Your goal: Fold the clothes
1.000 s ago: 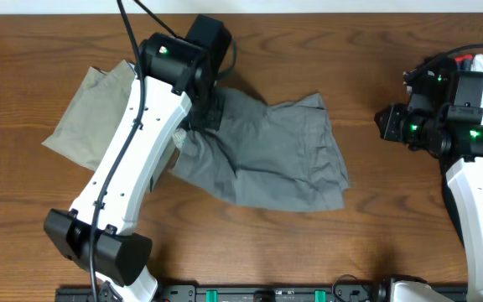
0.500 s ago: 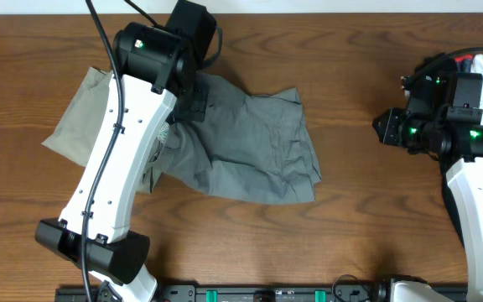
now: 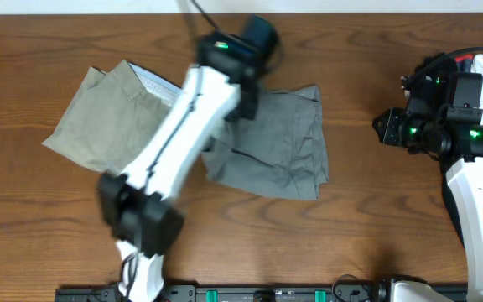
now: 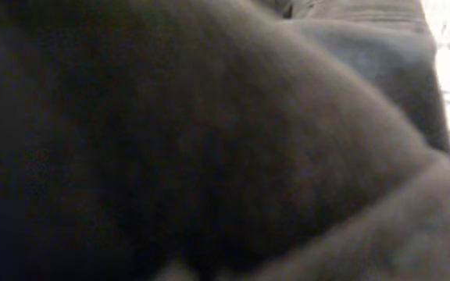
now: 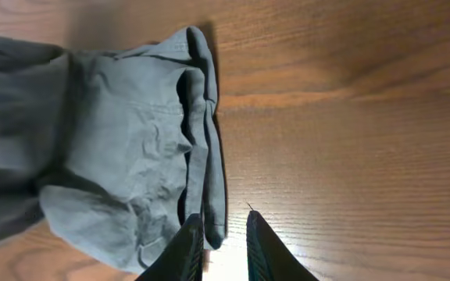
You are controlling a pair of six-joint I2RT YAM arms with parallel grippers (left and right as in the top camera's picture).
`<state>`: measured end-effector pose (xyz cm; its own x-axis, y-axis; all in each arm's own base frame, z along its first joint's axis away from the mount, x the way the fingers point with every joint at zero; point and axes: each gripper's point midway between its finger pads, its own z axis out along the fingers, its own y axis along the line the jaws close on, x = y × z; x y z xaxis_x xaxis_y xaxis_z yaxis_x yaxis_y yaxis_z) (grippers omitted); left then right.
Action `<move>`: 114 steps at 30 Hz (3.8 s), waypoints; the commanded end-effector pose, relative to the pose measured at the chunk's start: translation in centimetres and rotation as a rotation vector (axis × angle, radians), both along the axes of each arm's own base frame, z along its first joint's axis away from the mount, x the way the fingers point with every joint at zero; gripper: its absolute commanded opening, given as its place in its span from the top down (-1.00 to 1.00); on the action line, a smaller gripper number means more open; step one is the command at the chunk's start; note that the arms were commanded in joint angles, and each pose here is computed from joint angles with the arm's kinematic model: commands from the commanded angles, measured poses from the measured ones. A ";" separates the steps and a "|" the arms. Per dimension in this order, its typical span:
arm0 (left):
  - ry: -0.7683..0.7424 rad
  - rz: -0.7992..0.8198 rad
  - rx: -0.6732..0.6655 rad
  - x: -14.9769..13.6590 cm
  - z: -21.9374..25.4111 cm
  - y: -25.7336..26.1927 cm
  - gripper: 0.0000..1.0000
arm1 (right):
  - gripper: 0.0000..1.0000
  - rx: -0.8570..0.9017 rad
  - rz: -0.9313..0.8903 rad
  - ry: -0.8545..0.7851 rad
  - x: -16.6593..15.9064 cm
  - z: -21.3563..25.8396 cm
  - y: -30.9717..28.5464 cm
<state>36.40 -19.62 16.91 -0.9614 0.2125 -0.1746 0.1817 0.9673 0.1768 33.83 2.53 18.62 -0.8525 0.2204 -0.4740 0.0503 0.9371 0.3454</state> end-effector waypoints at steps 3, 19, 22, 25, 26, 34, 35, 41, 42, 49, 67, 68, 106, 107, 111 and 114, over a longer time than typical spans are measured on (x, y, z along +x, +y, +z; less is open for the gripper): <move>0.013 0.056 -0.014 -0.7 -3.2 -3.8 0.88 | 0.63 0.011 0.000 0.000 -0.2 0.3 0.1; -0.131 0.060 -0.192 -0.9 -3.0 -12.3 -0.04 | 0.63 0.012 0.004 0.012 -0.4 0.1 0.3; -0.142 0.029 -0.233 -1.4 -2.8 -14.1 -0.23 | 0.64 0.012 0.004 0.012 -0.4 0.1 0.3; -0.142 -0.029 -0.246 -1.9 -2.3 -15.0 -0.23 | 0.63 0.012 0.004 0.013 -0.4 0.1 0.2; -0.147 -0.063 -0.243 -1.9 -1.9 -15.0 -0.23 | 0.64 0.012 0.004 0.013 -0.4 0.1 0.2; -0.274 -0.071 -0.220 -0.3 4.2 -10.5 -0.25 | 0.59 0.032 0.054 0.003 -0.5 0.3 1.2; -0.292 -0.045 -0.200 0.2 4.9 -9.1 -0.24 | 0.58 0.049 0.117 -0.017 -0.6 0.6 2.2; -0.142 0.078 -0.144 0.8 3.6 -1.7 -0.21 | 0.39 0.094 0.318 0.008 -1.4 -0.4 7.4; -0.096 0.065 -0.161 0.6 2.9 -1.5 -0.17 | 0.37 0.096 0.339 0.021 -1.5 -0.8 8.2; 0.234 -0.056 -0.369 -2.3 -4.4 -2.8 -0.08 | 0.75 0.074 0.434 0.179 -0.6 -7.6 12.8; 0.527 -0.088 -0.372 -12.1 -17.6 -0.4 0.15 | 0.77 -0.227 0.028 0.587 -2.1 -17.8 0.0; 0.524 -0.084 -0.373 -12.0 -17.5 -0.4 0.23 | 0.77 -0.186 0.028 0.570 -1.9 -17.2 0.2; 0.412 -0.136 -0.312 -8.2 -20.3 -2.1 0.24 | 0.75 -0.237 0.023 0.342 4.8 -20.0 1.0; 0.416 -0.134 -0.310 -8.3 -20.2 -2.0 0.24 | 0.75 -0.237 0.010 0.351 4.7 -20.0 0.5; 0.412 -0.133 -0.313 -8.3 -18.8 -1.9 0.24 | 0.74 -0.226 -0.050 0.381 4.1 -19.9 -2.0; 0.398 -0.152 -0.319 -8.3 -16.1 -1.9 0.17 | 0.71 -0.188 -0.088 0.385 3.9 -19.1 -3.4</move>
